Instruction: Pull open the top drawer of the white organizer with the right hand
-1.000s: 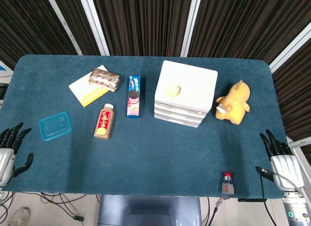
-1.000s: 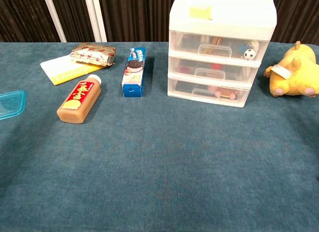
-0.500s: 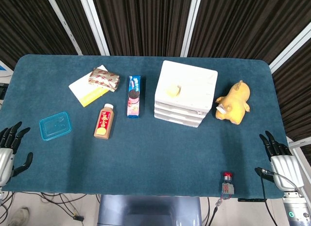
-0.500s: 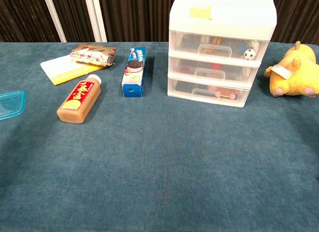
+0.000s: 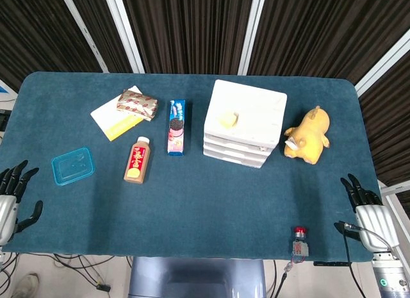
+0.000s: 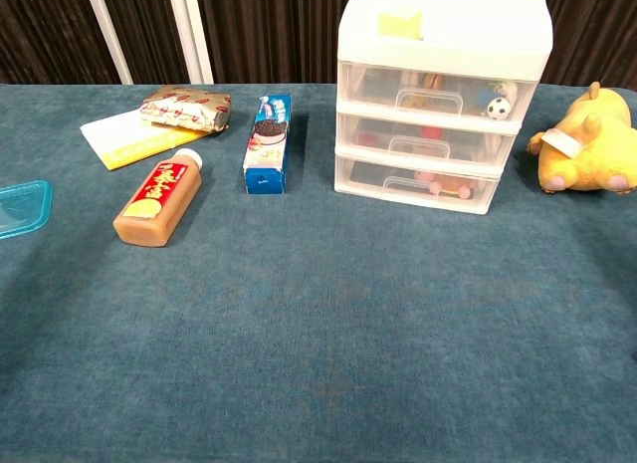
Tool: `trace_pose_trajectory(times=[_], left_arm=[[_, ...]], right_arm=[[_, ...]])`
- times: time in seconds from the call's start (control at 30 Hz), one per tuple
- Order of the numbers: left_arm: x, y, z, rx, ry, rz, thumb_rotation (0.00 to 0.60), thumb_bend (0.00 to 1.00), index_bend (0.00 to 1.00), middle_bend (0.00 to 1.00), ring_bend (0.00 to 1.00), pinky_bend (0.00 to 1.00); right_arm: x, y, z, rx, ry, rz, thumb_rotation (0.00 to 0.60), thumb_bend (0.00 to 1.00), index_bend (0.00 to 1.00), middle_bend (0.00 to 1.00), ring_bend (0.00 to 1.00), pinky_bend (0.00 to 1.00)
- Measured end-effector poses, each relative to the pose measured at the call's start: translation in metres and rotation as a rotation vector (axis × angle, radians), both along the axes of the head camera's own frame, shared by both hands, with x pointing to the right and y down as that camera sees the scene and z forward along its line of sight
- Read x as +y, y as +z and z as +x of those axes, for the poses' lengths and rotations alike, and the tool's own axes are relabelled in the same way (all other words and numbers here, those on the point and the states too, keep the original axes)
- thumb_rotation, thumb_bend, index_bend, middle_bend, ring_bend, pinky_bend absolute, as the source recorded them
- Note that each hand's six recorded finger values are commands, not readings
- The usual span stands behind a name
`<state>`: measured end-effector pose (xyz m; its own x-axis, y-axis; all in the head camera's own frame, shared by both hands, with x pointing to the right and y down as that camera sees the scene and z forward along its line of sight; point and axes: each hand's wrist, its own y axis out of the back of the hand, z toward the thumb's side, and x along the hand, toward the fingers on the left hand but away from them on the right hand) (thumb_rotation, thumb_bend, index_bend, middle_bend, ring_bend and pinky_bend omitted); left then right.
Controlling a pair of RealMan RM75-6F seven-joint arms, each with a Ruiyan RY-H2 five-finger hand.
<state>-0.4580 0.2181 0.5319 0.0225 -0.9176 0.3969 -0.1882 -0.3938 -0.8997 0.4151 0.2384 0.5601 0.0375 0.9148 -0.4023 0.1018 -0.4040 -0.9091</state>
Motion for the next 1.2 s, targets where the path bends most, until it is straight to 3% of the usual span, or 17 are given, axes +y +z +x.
trace_pose_trajectory(times=[0.1, 0.23, 0.37, 0.57, 0.73, 0.97, 1.2], left_arm=[[-0.001, 0.000, -0.001, 0.000, -0.004, 0.002, 0.600, 0.44, 0.12, 0.00, 0.00, 0.00], [-0.002, 0.000, -0.001, 0.001, -0.012, 0.004, 0.600, 0.44, 0.12, 0.00, 0.00, 0.00], [-0.001, 0.002, -0.001, -0.005, -0.010, -0.008, 0.600, 0.44, 0.12, 0.00, 0.00, 0.00], [-0.003, 0.001, -0.002, -0.008, -0.012, 0.002, 0.600, 0.44, 0.12, 0.00, 0.00, 0.00], [-0.005, 0.001, -0.004, -0.016, -0.015, 0.008, 0.600, 0.44, 0.12, 0.00, 0.00, 0.00], [-0.005, 0.001, -0.003, -0.025, -0.006, 0.012, 0.600, 0.44, 0.12, 0.00, 0.00, 0.00], [-0.005, 0.002, -0.005, -0.027, -0.011, 0.008, 0.600, 0.44, 0.12, 0.00, 0.00, 0.00]], right_arm=[[0.001, 0.001, -0.005, -0.101, 0.034, -0.022, 0.600, 0.19, 0.01, 0.32, 0.52, 0.64], [0.002, 0.005, -0.013, -0.290, 0.089, -0.084, 0.600, 0.20, 0.00, 0.42, 0.59, 0.74], [-0.001, 0.015, -0.024, -0.516, 0.143, -0.200, 0.600, 0.25, 0.00, 0.52, 0.72, 0.84], [-0.021, 0.041, -0.048, -0.768, 0.212, -0.417, 0.600, 0.30, 0.00, 0.66, 0.86, 0.92], [-0.041, 0.061, -0.080, -0.849, 0.192, -0.527, 0.600, 0.33, 0.00, 0.71, 0.89, 0.93], [-0.062, 0.085, -0.122, -0.960, 0.206, -0.539, 0.600, 0.33, 0.00, 0.73, 0.90, 0.93], [-0.072, 0.095, -0.155, -1.004, 0.188, -0.545, 0.600, 0.34, 0.00, 0.73, 0.89, 0.93]])
